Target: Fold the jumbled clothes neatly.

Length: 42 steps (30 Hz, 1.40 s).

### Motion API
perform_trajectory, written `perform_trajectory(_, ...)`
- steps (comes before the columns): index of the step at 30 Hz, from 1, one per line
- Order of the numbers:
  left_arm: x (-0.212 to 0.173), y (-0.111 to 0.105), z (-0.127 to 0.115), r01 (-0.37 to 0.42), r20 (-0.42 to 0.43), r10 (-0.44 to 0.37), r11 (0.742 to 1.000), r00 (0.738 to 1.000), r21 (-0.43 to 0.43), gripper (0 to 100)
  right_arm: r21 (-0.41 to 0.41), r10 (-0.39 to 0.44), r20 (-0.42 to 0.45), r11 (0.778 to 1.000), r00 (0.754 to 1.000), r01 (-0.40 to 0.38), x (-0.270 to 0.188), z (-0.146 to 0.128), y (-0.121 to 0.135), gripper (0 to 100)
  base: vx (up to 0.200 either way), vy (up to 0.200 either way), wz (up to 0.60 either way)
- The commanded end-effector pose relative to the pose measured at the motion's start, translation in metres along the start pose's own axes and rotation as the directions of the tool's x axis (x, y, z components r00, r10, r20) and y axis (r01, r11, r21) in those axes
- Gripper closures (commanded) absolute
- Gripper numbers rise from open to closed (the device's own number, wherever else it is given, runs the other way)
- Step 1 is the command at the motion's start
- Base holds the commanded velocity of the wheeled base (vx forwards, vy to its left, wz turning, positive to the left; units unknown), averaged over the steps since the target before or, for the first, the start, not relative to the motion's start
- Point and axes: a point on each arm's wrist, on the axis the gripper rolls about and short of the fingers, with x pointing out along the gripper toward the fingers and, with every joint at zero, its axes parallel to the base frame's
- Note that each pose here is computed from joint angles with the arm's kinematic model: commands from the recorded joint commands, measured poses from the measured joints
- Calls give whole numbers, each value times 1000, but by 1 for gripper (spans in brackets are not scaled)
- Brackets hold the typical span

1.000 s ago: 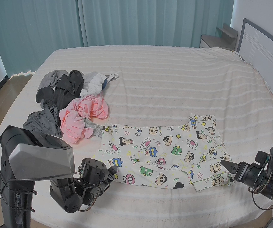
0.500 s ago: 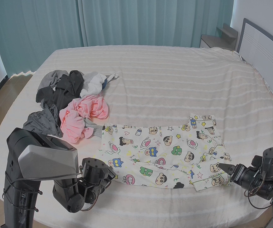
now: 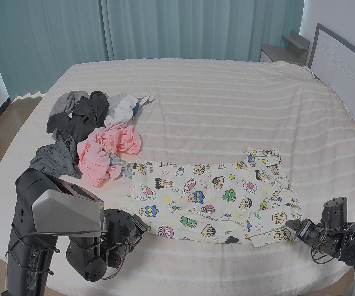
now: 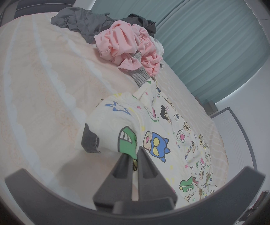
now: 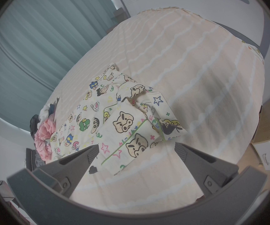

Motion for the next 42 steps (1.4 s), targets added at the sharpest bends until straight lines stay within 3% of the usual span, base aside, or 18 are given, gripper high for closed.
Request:
perform_trajectory(1,-7,6,-1,0,-1,0,1000,1000,9,100,-17,-93,-34,996,995,92,22,-14,-6,0,0,0,0)
perform_trajectory(4,-9,6,-1,6,3,-6,1000,1000,7,100,-38,-138,-12,990,990,138,35,-18,-4,0,0,0,0)
perform_trajectory(10,-10,7,0,5,6,-5,1000,1000,6,100,-68,-136,-25,989,990,134,34,-27,-1,0,0,0,0)
perform_trajectory(26,-13,9,0,5,4,-5,1000,1000,7,100,-34,-213,14,976,977,214,70,-34,1,0,0,0,0)
perform_trajectory(42,-13,9,0,4,3,-4,1000,1000,8,100,23,-201,71,979,977,200,78,-26,6,0,0,0,0)
